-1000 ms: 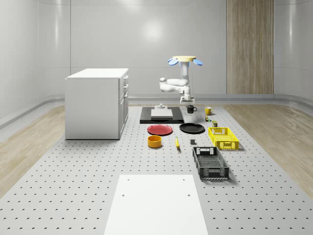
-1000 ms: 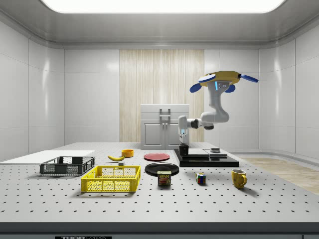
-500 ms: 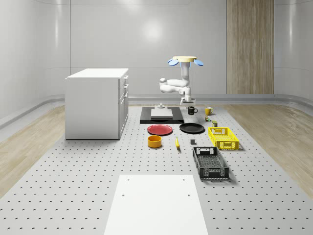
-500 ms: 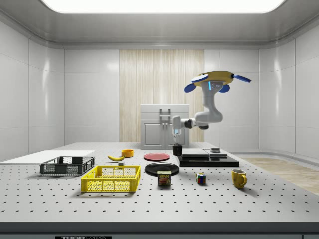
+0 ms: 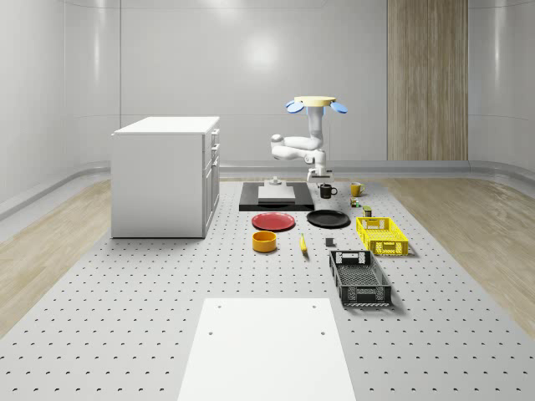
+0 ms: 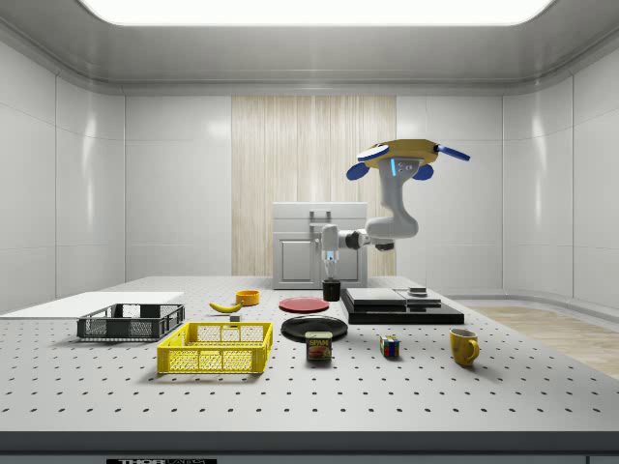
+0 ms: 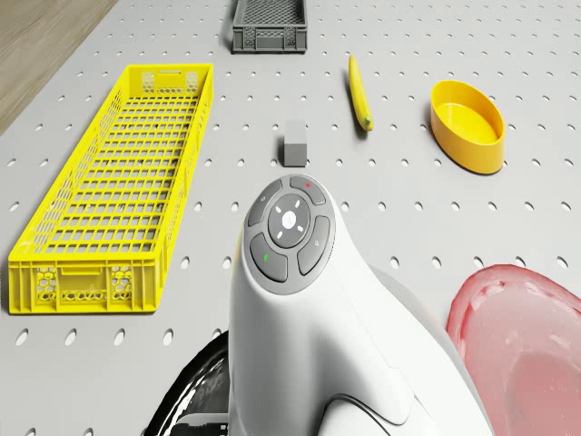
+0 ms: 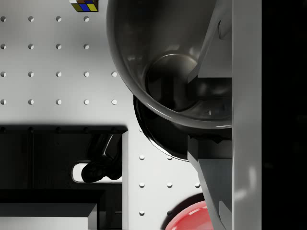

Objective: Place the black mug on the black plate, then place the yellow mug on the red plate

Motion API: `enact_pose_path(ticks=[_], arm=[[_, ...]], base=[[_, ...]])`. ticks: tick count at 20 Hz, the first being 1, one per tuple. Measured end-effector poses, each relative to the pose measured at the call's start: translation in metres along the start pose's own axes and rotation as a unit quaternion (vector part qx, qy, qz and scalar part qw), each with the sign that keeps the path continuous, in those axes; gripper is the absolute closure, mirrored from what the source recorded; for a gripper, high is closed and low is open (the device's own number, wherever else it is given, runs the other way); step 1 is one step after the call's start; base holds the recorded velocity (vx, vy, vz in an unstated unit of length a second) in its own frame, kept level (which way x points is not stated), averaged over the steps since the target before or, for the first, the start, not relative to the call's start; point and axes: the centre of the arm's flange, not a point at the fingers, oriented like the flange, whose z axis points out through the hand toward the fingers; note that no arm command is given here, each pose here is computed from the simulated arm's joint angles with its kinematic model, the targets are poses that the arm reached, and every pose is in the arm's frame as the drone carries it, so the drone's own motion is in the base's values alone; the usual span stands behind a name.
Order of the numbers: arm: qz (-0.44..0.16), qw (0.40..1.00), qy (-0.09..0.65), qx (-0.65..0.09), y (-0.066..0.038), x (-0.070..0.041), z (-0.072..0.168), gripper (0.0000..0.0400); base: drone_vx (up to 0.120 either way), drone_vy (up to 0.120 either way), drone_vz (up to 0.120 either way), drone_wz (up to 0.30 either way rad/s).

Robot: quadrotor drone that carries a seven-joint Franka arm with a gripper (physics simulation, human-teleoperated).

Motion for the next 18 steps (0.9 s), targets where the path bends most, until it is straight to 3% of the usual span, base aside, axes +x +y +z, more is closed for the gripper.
enact_pose_path(ticks=[14, 18], arm=[[0.0, 1.0, 0.0, 0.0, 0.0, 0.0, 0.0, 0.03], [0.0, 1.0, 0.0, 0.0, 0.0, 0.0, 0.0032, 0.03]], base=[[0.114, 0.0, 0.0, 0.0], [0.01, 0.0, 0.0, 0.0]])
